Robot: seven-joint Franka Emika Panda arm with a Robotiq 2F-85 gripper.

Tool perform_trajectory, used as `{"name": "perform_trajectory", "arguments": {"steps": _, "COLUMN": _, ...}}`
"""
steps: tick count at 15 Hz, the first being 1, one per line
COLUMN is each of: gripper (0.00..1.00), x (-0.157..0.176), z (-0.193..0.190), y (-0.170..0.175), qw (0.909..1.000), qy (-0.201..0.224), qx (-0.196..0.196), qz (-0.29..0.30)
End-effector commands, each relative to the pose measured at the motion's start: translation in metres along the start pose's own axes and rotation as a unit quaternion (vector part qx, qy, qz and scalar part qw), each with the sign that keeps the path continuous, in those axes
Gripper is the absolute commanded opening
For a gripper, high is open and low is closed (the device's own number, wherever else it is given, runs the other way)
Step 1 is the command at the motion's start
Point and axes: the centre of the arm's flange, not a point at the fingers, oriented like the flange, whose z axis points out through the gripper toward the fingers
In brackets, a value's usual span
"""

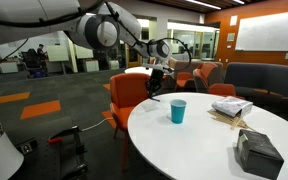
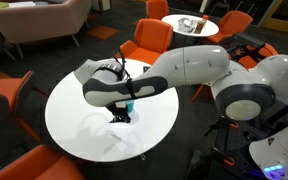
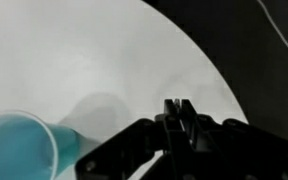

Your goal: Put the pen in the cup

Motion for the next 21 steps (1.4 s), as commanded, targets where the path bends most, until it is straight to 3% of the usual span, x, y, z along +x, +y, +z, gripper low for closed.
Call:
{"name": "perform_trajectory", "arguments": {"steps": 1, "gripper": 0.0, "x": -0.017, "z": -0.037, "y": 0.015, "qw": 0.9983, "qy": -0.053, "qx": 0.003, "qz": -0.022}}
{"name": "perform_trajectory", "arguments": {"steps": 7, "gripper": 0.0, "x": -0.049, "z": -0.075, "y": 0.057, "qw": 0.9967, "qy": -0.08, "qx": 0.0, "qz": -0.015}}
{"name": "perform_trajectory", "arguments": {"steps": 15, "gripper": 0.0, "x": -0.082, "z": -0.127, "y": 0.117, "qw": 0.9989, "qy": -0.041, "qx": 0.022, "qz": 0.005}}
{"name": "perform_trajectory", "arguments": {"steps": 21, "gripper": 0.0, "x": -0.081, "z": -0.126, "y": 0.145, "qw": 0.998, "qy": -0.042, "qx": 0.03, "qz": 0.036}}
